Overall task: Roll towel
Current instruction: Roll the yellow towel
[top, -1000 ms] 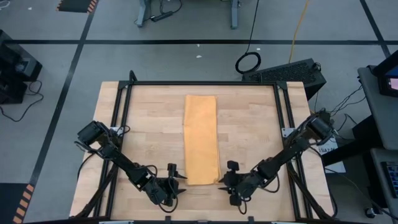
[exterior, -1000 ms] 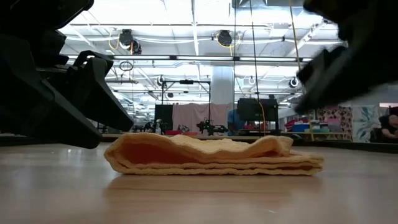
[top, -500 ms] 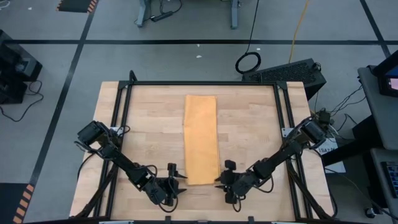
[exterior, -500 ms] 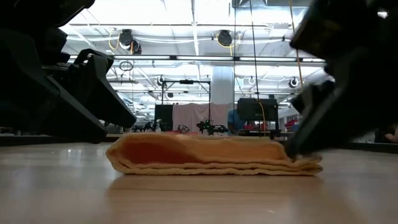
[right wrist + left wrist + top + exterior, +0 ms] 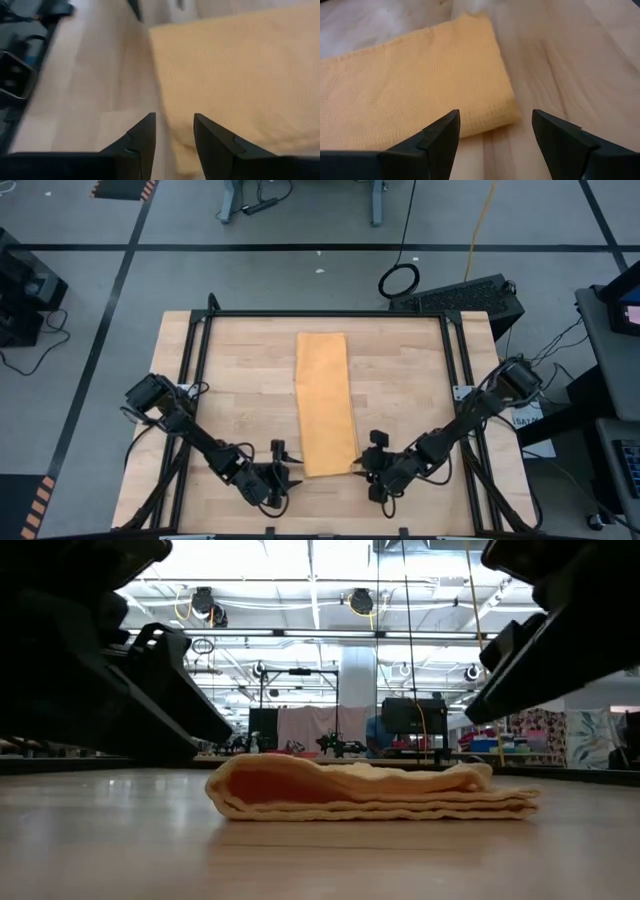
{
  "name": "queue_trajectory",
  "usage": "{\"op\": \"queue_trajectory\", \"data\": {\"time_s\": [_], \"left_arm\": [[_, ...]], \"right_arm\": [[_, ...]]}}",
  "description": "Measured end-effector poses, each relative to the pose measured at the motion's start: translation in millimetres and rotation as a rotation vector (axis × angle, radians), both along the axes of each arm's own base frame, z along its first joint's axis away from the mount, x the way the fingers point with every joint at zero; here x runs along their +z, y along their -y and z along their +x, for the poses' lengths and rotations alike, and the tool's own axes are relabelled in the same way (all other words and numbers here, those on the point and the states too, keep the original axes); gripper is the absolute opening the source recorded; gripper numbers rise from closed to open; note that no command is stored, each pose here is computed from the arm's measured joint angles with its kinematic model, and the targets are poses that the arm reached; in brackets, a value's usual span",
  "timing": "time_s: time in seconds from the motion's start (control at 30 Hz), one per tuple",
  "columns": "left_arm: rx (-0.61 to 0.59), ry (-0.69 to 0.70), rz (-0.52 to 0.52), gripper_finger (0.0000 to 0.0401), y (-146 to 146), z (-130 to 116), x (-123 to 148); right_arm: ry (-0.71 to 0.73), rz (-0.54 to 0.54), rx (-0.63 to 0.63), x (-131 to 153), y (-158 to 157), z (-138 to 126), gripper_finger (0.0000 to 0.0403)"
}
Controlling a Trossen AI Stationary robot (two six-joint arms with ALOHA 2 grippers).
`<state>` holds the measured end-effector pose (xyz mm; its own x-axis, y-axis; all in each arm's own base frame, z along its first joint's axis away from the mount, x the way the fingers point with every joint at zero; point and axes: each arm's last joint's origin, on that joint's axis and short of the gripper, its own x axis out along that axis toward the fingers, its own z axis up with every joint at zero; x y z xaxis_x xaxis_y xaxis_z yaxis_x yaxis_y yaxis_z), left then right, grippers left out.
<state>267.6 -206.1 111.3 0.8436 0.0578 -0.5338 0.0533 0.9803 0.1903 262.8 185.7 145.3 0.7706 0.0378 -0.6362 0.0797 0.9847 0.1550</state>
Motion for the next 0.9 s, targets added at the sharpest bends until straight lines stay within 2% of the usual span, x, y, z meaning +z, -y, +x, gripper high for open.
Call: {"op": "queue_trajectory", "data": {"time_s": [0.17, 0.37, 0.47, 0.57, 0.73, 0.8, 0.9], "left_arm": [[0.012, 0.004, -0.002, 0.0253, -3.4, 3.1, 0.4], [0.000, 0.001, 0.016, 0.0253, -4.2, 3.6, 0.3], [0.005, -0.001, 0.017, 0.0253, -6.8, 5.7, 0.3], [-0.007, -0.003, 0.003, 0.0253, -12.9, 11.8, 1.2], [-0.153, 0.007, -0.058, 0.0253, -23.6, 29.4, 1.4], [-0.184, -0.028, -0.085, 0.0253, -30.6, 34.3, -4.7], [-0.206, -0.132, -0.107, 0.0253, -39.7, 34.8, -14.5]], "right_arm": [[0.058, -0.012, 0.017, -10.8, -4.6, 9.6, 0.0123], [-0.068, 0.047, -0.090, -29.1, 2.6, 7.1, 0.0120], [-0.108, 0.106, -0.079, -27.8, 2.2, 5.3, 0.0111], [-0.080, 0.151, -0.065, -14.2, 1.3, 5.3, 0.0101], [0.043, 0.092, -0.023, 18.3, 1.2, 6.4, 0.0096], [0.081, 0.054, -0.005, 27.5, 0.9, 5.3, 0.0096], [0.061, -0.026, 0.079, 25.8, -4.4, -0.5, 0.0096]]}}
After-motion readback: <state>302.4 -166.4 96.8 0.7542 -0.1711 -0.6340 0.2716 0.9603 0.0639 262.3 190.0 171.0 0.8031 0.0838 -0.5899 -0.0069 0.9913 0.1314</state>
